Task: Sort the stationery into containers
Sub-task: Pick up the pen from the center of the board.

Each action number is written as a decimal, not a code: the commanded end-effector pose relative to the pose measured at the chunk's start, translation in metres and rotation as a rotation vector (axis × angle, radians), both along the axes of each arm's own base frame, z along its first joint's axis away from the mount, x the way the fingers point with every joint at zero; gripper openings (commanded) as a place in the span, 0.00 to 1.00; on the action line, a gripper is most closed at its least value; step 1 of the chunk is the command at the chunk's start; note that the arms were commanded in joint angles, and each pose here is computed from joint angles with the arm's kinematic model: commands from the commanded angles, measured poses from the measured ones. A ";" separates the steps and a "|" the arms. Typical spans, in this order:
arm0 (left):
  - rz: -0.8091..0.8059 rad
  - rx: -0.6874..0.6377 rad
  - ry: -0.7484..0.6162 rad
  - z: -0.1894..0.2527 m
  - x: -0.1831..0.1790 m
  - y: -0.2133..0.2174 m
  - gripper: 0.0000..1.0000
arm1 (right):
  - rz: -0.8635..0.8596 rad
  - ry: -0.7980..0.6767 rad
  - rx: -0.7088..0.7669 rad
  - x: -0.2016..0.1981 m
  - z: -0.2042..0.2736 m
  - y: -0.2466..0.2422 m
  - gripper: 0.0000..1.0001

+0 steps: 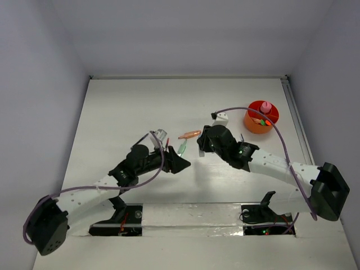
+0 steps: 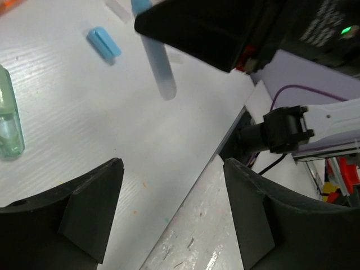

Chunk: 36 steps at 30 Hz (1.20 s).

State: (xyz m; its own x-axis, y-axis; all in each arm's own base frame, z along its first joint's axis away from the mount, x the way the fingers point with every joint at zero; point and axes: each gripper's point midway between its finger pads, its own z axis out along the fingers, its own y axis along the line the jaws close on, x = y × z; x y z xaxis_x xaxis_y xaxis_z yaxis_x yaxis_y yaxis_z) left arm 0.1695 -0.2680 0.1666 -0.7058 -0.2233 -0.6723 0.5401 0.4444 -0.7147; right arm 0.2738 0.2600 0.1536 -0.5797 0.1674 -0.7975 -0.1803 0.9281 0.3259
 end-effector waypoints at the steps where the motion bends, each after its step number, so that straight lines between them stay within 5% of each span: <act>1: 0.052 -0.049 -0.102 0.023 0.016 -0.020 0.68 | 0.011 -0.060 0.081 0.006 0.023 0.016 0.14; 15: 0.094 -0.035 -0.137 0.017 0.048 -0.063 0.53 | 0.077 -0.096 0.180 -0.008 0.038 0.039 0.15; 29: 0.102 -0.002 -0.127 0.004 0.052 -0.075 0.17 | 0.088 -0.087 0.198 -0.012 0.033 0.039 0.16; 32: 0.103 -0.002 -0.127 0.003 0.052 -0.075 0.00 | 0.089 -0.080 0.201 -0.013 0.032 0.039 0.16; 36: 0.098 0.001 -0.127 0.000 0.048 -0.071 0.00 | 0.083 -0.083 0.209 -0.015 0.035 0.036 0.18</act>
State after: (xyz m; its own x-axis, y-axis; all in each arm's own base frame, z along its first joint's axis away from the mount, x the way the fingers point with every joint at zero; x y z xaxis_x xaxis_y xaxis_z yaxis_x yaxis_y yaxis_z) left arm 0.2170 -0.3294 0.1344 -0.6435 -0.2444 -0.7254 0.5149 0.5631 -0.6464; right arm 0.2602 0.2881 0.1646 -0.5611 0.2222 -0.7974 -0.2595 0.8675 0.4244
